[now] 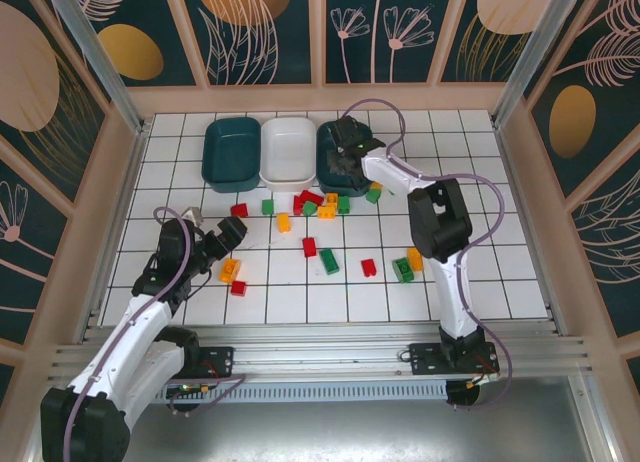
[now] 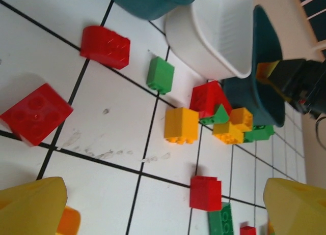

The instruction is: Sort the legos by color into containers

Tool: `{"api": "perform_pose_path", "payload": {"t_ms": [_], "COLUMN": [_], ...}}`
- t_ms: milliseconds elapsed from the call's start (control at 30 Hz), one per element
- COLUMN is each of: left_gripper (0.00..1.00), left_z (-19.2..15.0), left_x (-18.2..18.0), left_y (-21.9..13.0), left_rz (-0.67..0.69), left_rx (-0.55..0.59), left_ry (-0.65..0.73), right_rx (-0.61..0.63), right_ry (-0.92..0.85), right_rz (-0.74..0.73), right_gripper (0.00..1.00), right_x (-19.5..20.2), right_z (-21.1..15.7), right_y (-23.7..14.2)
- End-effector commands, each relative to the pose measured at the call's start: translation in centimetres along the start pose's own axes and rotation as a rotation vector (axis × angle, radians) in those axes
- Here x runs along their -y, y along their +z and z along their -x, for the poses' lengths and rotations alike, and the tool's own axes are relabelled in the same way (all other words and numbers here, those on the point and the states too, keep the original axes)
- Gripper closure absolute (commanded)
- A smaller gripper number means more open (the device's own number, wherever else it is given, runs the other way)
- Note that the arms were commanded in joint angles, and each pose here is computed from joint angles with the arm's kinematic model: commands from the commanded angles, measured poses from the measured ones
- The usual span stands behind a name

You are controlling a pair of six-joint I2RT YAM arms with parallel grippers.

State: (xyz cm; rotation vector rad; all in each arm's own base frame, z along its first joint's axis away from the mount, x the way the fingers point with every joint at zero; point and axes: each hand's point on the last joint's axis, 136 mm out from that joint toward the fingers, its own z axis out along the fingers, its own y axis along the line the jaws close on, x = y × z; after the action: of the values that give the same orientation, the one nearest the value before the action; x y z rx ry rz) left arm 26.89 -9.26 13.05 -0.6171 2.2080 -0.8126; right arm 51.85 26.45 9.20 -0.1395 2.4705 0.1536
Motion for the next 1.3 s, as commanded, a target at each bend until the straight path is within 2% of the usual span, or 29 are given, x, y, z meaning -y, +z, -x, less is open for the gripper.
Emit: {"api": "perform_pose_path", "payload": {"t_ms": [0, 200, 367, 467, 567, 667, 733, 833, 1067, 1267], "left_gripper": [0.01, 0.01, 0.02, 0.02, 0.05, 0.06, 0.06, 0.07, 0.06, 0.05], "left_z": [0.2, 0.5, 0.5, 0.4, -0.2, -2.3, -4.1, -5.9, -6.2, -6.5], "left_x": [0.8, 3.2, 5.1, 6.3, 7.0, 8.2, 9.5, 11.5, 13.8, 13.4], "left_y": [-0.5, -0.7, -0.8, -1.0, -0.7, 0.2, 0.9, 1.1, 0.4, 0.0], "left_rz": [-0.003, -0.083, -0.154, -0.211, -0.243, -0.273, -0.311, -0.380, -0.432, -0.430], "left_rx": [-0.014, -0.045, -0.077, -0.085, -0.101, -0.155, -0.197, -0.246, -0.259, -0.260], "left_ry": [0.045, 0.075, 0.090, 0.105, 0.125, 0.172, 0.194, 0.205, 0.264, 0.257], "right_rx": [0.032, 0.073, 0.064, 0.076, 0.026, -0.063, -0.139, -0.202, -0.281, -0.330], "right_ry": [-0.021, -0.013, -0.007, 0.018, 0.084, 0.158, 0.209, 0.291, 0.382, 0.352], "right_rz": [-0.029, -0.049, -0.091, -0.119, -0.140, -0.153, -0.171, -0.205, -0.267, -0.252], "right_gripper": [0.49, 0.41, 0.41, 0.41, 0.41, 0.39, 0.38, 0.37, 0.36, 0.40], "right_x": [0.2, 0.5, 1.5, 3.2, 5.5, 8.0, 9.6, 11.1, 12.6, 11.8], "right_z": [2.6, 4.8, 3.7, 1.1, -4.8, -11.5, -16.2, -21.0, -26.4, -28.1], "right_y": [-1.3, -4.1, -6.3, -9.7, -13.4, -16.1, -17.1, -18.3, -18.7, -17.5]}}
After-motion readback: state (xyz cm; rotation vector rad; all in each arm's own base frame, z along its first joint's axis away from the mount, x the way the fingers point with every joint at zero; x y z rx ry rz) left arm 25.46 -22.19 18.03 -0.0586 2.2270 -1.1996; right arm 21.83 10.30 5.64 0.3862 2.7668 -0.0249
